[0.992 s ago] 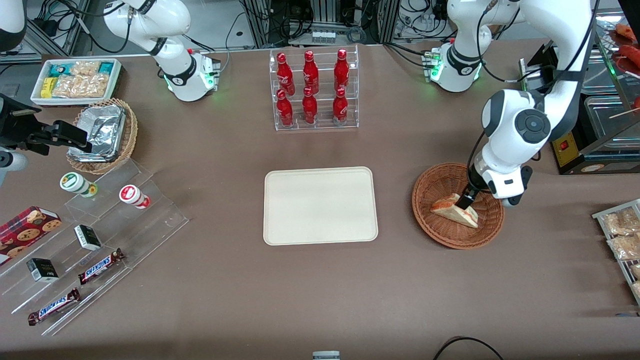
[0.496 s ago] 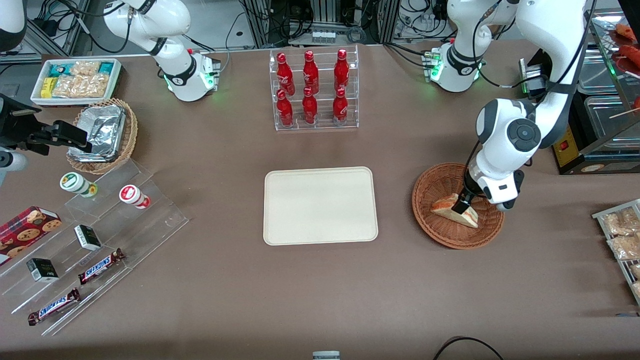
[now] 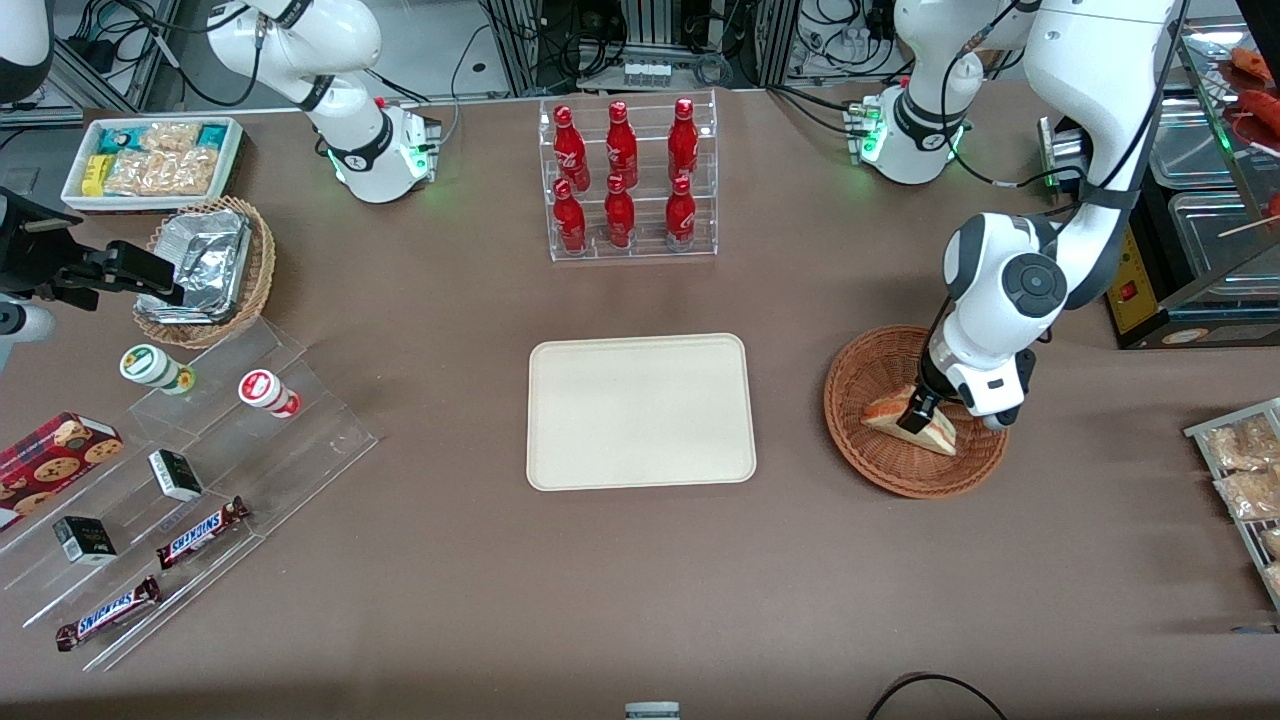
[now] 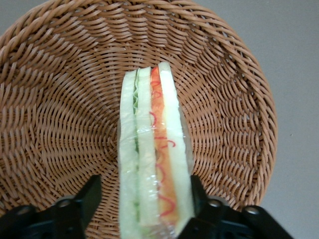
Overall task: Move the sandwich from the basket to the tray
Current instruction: 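Lift the sandwich and carry it with the left gripper to the tray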
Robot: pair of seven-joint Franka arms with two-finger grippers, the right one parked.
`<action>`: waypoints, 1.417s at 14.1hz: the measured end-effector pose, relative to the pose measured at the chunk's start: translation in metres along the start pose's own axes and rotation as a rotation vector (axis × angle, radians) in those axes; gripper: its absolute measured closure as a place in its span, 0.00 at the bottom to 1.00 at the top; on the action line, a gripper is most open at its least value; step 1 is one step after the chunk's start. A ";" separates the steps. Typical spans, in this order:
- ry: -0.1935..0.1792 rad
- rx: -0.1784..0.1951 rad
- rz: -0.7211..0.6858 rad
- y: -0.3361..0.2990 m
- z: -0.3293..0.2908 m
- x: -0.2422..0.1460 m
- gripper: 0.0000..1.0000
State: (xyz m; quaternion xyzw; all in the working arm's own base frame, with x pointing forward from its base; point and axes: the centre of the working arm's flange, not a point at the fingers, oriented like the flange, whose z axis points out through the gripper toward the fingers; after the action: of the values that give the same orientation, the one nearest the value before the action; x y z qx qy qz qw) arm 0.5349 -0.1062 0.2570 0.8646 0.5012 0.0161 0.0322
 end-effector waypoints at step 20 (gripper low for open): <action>0.020 0.096 0.589 0.153 -0.136 -0.235 0.85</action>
State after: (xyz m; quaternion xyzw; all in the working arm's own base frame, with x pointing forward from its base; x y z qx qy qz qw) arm 0.5426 -0.3811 0.4047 0.9731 0.2293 0.0097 -0.0198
